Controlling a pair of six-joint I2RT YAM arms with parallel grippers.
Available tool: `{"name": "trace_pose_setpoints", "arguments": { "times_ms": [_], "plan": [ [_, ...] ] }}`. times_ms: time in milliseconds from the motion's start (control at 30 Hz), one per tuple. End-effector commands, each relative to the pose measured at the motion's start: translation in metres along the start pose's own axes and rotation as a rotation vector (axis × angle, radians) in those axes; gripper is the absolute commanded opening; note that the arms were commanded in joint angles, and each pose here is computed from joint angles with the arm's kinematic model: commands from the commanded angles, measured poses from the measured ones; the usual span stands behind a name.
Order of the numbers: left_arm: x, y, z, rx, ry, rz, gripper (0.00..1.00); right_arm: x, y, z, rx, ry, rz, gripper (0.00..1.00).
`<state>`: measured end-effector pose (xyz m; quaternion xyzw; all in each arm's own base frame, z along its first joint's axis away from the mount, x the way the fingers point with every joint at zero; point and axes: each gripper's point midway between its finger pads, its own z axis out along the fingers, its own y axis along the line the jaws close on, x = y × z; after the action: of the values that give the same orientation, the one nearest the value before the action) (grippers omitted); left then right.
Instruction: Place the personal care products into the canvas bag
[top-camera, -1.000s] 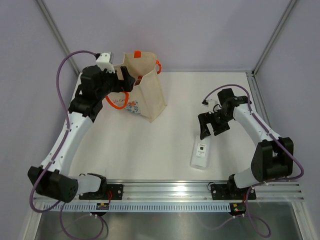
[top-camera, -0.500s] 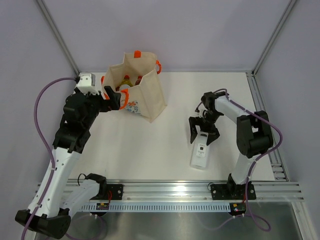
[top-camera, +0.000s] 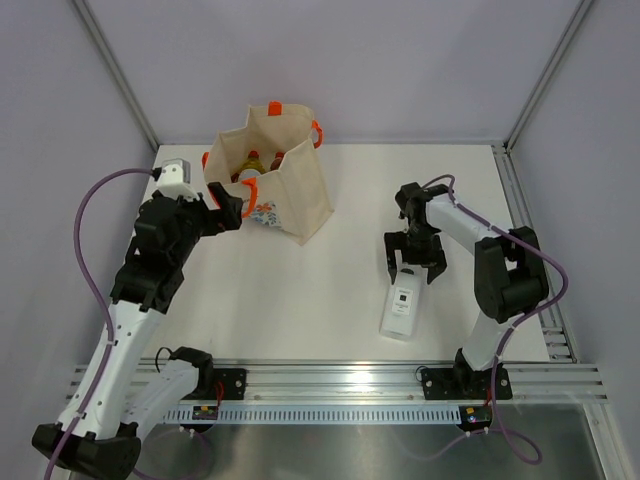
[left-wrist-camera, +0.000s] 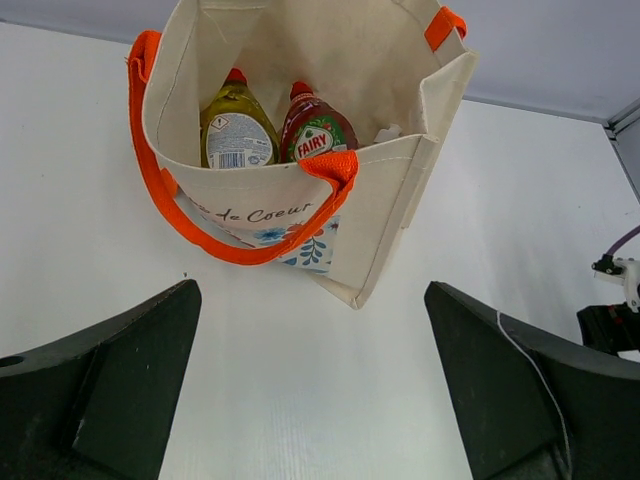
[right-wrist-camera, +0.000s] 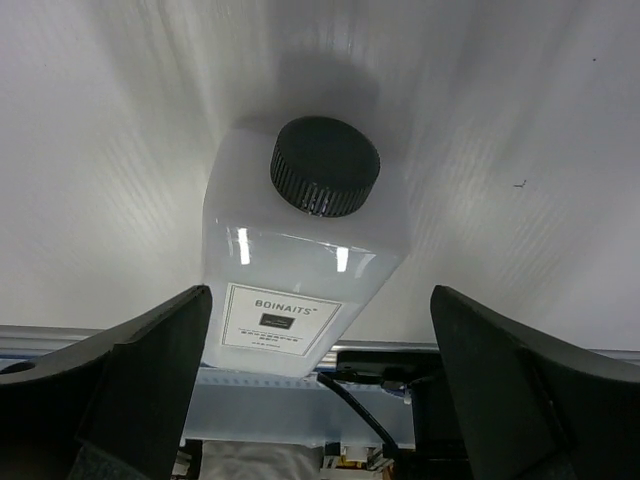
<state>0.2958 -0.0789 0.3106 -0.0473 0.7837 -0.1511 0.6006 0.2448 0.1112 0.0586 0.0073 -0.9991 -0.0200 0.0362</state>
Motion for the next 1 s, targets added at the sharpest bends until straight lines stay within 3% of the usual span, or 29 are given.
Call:
{"name": "trace_pose_setpoints", "arguments": {
  "times_ms": [0, 233, 400, 533, 567, 667, 700, 800, 900, 967],
  "plan": [
    [-0.014, -0.002, 0.002, 0.0, -0.074, -0.036, 0.99, 0.011, 0.003, 0.009, -0.016, 0.023, 0.045, 0.99],
    [-0.007, 0.0, -0.001, -0.008, -0.054, -0.031, 0.99, -0.003, 0.029, 0.04, -0.106, 0.094, 0.087, 0.99],
    [0.003, 0.002, -0.001, -0.006, -0.052, -0.061, 0.99, -0.005, 0.027, 0.056, -0.072, 0.142, 0.103, 1.0],
    [0.006, 0.003, -0.002, -0.007, -0.053, -0.082, 0.99, -0.026, 0.029, 0.048, -0.09, 0.04, 0.087, 0.78],
    [0.007, 0.003, -0.002, -0.008, -0.05, -0.084, 0.99, -0.029, 0.031, 0.044, -0.102, 0.021, 0.084, 0.55],
    [0.011, 0.003, -0.001, -0.007, -0.043, -0.092, 0.99, -0.047, 0.037, 0.033, -0.15, -0.062, 0.082, 0.19],
    [0.011, 0.003, -0.001, -0.006, -0.046, -0.094, 0.99, -0.054, 0.037, 0.027, -0.181, -0.084, 0.102, 0.0],
    [0.014, 0.003, 0.0, -0.006, -0.038, -0.096, 0.99, -0.083, 0.035, 0.01, -0.334, -0.138, 0.147, 0.0],
    [0.013, 0.003, -0.001, -0.007, -0.04, -0.095, 0.99, -0.099, 0.053, -0.036, -0.743, -0.124, 0.087, 0.0],
    [0.015, 0.004, 0.0, -0.008, -0.037, -0.094, 0.99, -0.108, 0.052, -0.054, -0.867, -0.15, 0.081, 0.0]
  ]
}}
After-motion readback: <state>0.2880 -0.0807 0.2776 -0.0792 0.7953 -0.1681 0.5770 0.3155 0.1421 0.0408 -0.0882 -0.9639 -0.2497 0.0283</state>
